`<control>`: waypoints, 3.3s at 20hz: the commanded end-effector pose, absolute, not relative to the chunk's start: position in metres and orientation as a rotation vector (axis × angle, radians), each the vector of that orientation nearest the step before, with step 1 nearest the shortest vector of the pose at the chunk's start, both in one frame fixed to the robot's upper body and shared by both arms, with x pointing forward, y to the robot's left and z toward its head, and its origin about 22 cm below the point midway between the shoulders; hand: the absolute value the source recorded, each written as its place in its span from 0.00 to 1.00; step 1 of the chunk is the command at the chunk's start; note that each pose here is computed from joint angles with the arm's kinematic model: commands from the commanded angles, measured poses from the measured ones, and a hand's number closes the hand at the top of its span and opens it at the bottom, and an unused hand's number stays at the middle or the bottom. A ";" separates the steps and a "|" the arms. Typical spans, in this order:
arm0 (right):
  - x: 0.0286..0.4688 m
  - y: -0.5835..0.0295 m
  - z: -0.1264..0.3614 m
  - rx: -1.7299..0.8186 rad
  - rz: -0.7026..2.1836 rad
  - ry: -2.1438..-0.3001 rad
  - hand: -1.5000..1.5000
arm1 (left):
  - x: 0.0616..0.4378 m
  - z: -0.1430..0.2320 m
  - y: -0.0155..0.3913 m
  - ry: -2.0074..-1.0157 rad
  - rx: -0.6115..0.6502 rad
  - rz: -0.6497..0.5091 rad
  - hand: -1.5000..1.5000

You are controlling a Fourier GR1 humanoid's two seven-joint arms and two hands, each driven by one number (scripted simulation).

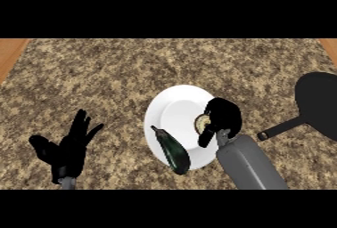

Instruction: Pick the cupcake from the plate and place it in the pan

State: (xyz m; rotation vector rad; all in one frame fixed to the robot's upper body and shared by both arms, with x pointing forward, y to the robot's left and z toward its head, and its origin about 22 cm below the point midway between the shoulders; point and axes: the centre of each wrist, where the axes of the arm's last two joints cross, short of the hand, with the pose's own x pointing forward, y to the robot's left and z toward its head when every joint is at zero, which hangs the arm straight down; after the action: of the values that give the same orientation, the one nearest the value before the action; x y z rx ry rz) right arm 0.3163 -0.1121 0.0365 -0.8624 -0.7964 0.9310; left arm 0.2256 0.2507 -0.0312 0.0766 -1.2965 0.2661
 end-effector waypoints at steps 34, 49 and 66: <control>0.439 -0.336 0.164 -1.854 -0.282 -0.411 1.00 | 0.224 -0.038 0.230 -1.250 0.050 0.219 0.50; 0.359 -0.475 0.095 -1.849 -0.374 -0.392 1.00 | 0.227 -0.039 0.247 -1.256 0.050 0.246 0.50; 0.338 -0.490 0.072 -1.714 -0.649 -0.694 0.00 | 0.225 -0.035 0.239 -1.240 0.047 0.240 0.50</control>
State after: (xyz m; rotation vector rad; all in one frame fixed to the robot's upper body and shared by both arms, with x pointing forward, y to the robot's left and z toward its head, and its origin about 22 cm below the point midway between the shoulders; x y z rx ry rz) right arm 0.3269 -0.5013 0.0656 -1.6958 -0.5231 -0.4729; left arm 0.2288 0.2394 -0.0260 0.0346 -1.2927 0.2445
